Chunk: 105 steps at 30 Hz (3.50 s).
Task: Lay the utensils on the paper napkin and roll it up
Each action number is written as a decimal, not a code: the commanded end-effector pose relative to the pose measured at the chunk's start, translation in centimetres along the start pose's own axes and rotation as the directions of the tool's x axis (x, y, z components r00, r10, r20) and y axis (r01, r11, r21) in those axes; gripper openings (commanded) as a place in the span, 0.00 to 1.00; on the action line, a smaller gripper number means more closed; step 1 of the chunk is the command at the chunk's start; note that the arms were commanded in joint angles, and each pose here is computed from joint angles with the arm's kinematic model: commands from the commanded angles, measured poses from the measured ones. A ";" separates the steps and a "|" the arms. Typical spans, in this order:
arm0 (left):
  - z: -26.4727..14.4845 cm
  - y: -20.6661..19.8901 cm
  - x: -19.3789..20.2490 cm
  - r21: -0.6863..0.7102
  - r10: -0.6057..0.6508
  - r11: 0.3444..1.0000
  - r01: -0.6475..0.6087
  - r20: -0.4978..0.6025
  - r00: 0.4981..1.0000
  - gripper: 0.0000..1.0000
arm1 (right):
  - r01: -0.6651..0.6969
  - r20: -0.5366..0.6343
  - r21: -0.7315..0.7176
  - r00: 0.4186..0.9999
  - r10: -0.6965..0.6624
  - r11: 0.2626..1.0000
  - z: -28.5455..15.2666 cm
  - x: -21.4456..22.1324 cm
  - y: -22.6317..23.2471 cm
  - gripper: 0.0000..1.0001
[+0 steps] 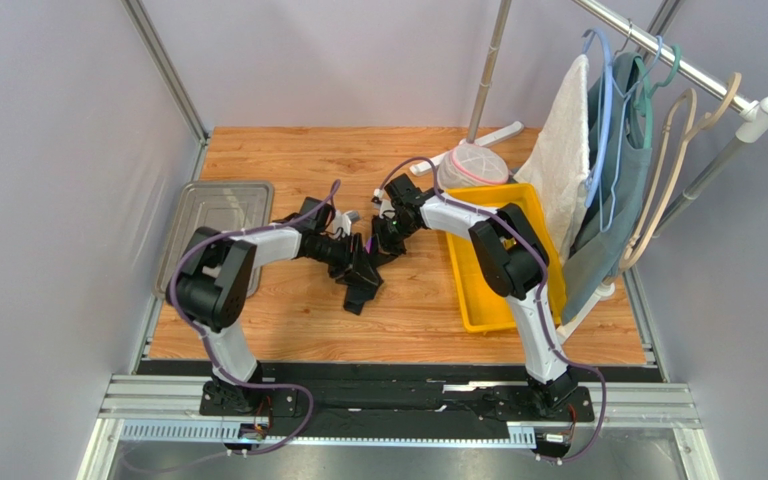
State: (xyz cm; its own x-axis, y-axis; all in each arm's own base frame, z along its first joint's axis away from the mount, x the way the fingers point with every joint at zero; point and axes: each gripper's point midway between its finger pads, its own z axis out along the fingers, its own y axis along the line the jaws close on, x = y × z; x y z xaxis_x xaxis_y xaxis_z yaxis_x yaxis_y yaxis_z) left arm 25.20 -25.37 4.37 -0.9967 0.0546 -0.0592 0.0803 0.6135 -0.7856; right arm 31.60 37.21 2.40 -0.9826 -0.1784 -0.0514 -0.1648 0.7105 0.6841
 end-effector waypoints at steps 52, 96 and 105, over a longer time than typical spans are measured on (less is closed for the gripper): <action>-0.2 6.6 -0.2 -0.107 -0.315 0.945 0.309 -0.050 0.948 0.00 | 0.049 -0.007 -0.123 0.999 -0.051 0.991 -0.8 1.6 3.8 0.17; 1.4 6.7 1.7 -0.013 -0.257 0.966 0.257 -0.078 0.963 0.01 | 0.098 0.067 -0.188 0.994 -0.087 0.977 -5.0 -2.2 5.4 0.22; 1.3 6.6 1.3 -0.012 -0.258 0.966 0.258 -0.066 0.964 0.00 | -0.045 0.061 -0.254 0.996 0.063 0.966 -2.1 -2.9 4.4 0.16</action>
State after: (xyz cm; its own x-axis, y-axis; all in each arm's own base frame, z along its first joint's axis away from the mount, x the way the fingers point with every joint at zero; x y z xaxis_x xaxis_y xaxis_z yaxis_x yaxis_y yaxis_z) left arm 24.56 -23.61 1.72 -0.9871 0.0025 0.1601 -0.1367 0.5069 -0.8511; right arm 33.50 38.00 6.88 -0.9904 -0.1200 -0.0691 -0.1257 0.5692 0.8125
